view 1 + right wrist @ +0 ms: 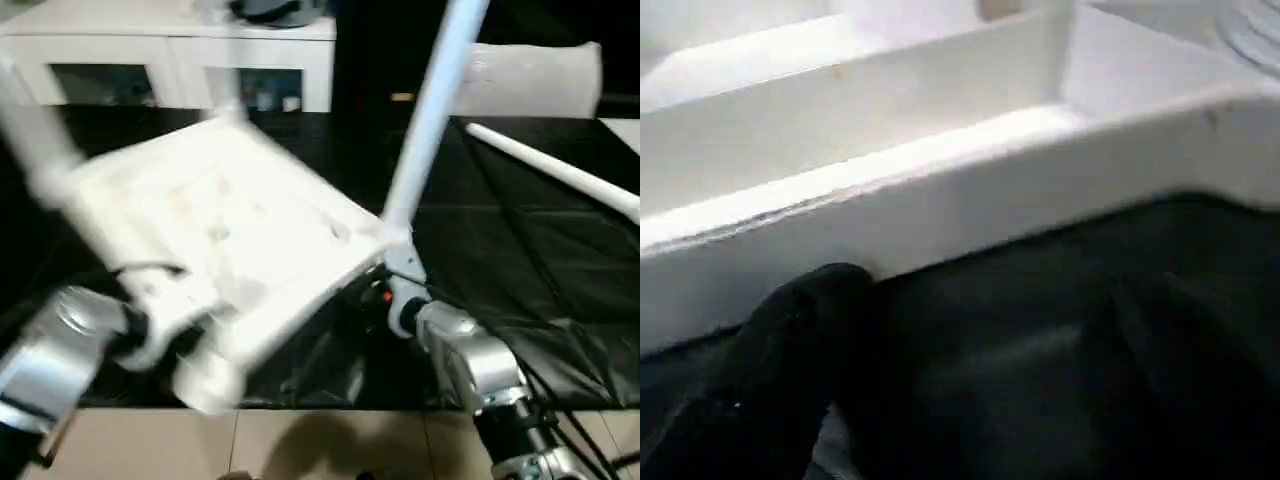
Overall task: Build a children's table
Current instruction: Rotate table base
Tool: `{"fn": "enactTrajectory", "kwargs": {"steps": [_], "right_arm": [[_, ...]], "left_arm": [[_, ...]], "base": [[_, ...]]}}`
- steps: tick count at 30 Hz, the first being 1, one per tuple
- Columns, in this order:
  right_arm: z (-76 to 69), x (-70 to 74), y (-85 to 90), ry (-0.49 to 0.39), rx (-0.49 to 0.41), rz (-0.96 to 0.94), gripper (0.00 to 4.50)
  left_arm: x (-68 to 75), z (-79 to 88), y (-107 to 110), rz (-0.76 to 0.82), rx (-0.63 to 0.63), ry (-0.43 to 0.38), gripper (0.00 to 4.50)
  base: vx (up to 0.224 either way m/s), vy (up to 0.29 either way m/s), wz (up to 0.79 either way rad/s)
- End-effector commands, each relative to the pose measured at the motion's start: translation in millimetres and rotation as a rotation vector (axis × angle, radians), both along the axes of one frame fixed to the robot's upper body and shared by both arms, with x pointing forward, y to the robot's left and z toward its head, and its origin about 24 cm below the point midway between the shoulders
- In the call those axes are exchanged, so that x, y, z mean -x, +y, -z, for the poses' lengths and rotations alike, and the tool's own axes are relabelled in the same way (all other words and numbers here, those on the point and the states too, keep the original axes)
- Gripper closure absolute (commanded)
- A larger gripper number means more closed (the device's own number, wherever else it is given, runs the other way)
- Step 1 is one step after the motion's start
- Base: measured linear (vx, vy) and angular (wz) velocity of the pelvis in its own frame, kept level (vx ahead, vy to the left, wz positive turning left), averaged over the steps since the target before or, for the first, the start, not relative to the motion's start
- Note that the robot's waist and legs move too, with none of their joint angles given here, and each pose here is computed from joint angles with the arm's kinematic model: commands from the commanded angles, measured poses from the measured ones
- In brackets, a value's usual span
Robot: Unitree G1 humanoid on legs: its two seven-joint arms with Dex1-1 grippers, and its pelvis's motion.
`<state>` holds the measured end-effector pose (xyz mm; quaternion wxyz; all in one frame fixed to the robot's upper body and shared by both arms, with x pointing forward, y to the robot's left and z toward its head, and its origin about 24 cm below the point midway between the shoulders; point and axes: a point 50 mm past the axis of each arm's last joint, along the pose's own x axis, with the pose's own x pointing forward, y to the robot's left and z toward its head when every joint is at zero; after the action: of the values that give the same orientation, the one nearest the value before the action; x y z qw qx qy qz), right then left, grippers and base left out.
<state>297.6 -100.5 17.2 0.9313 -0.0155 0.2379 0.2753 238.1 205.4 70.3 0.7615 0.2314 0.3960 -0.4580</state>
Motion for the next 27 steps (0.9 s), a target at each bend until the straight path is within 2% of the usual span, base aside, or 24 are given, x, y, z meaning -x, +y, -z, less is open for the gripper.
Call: {"fn": "enactTrajectory", "kwargs": {"steps": [1, 3, 5, 9, 10, 11, 14, 16, 18, 19, 21, 22, 23, 26, 27], "right_arm": [[-7.2, -4.6, 12.6, -0.034, -0.033, -0.041, 0.00], [-7.2, -6.8, 12.1, -0.040, -0.029, -0.043, 0.00], [-7.3, -8.9, 11.3, -0.043, -0.027, -0.041, 0.00], [-7.9, -10.7, 10.3, -0.050, -0.023, -0.035, 0.00], [-8.6, -11.4, 9.6, -0.053, -0.024, -0.031, 0.00], [-9.0, -12.0, 8.8, -0.058, -0.022, -0.025, 0.00], [-10.0, -14.5, 5.1, -0.078, -0.018, 0.011, 0.00], [-10.1, -15.0, 4.1, -0.082, -0.016, 0.020, 0.00], [-14.3, -18.0, -4.3, -0.118, -0.014, 0.087, 0.00], [-20.2, -20.0, -12.0, -0.173, 0.003, 0.126, 0.00], [-22.1, -20.2, -13.7, -0.192, 0.010, 0.128, 0.00], [-29.2, -18.3, -19.0, -0.203, -0.040, 0.146, 0.00], [-42.1, -14.3, -29.8, -0.264, -0.056, 0.193, 0.00], [-51.0, -9.7, -35.0, -0.330, -0.049, 0.216, 0.00], [-53.8, -5.4, -36.9, -0.342, -0.051, 0.241, 0.00]], "left_arm": [[10.7, 0.2, -25, 0.116, 0.118, 0.067, 4.44], [6.9, -0.9, -36, 0.113, 0.168, 0.045, 4.44], [-6.3, -0.5, -44, 0.082, 0.185, -0.031, 4.44], [-29.8, 2.0, -45, 0.001, 0.133, -0.169, 4.44], [-42.1, 1.9, -42, -0.059, 0.113, -0.234, 4.44], [-48.2, 0.9, -42, -0.078, 0.112, -0.268, 4.44], [-59.1, -0.9, -44, -0.107, 0.135, -0.326, 4.44], [-60.4, -1.3, -46, -0.103, 0.139, -0.338, 4.44], [-65.9, -5.8, -54, -0.132, 0.206, -0.386, 4.44], [-68.3, -9.4, -60, -0.168, 0.270, -0.419, 4.44], [-68.9, -10.1, -61, -0.180, 0.286, -0.428, 4.07], [-66.9, -15.3, -63, -0.212, 0.351, -0.461, 4.07], [-61.0, -23.0, -63, -0.281, 0.450, -0.522, 4.02], [-55.6, -26.0, -63, -0.350, 0.524, -0.562, 3.64], [-53.2, -23.7, -60, -0.436, 0.538, -0.568, 3.64]], "base": [[0.000, 0.000, 0.00], [0.000, 0.000, 0.00], [0.000, 0.000, 0.00], [0.000, 0.000, 0.00], [0.000, 0.000, 0.00], [0.000, 0.000, 0.00], [0.000, 0.000, 0.00], [0.000, 0.000, 0.00], [0.000, 0.000, 0.00], [0.000, 0.000, 0.00], [0.000, 0.000, 0.00], [0.000, 0.000, 0.00], [0.000, 0.000, 0.00], [0.000, 0.000, 0.00], [0.000, 0.000, 0.00]]}}
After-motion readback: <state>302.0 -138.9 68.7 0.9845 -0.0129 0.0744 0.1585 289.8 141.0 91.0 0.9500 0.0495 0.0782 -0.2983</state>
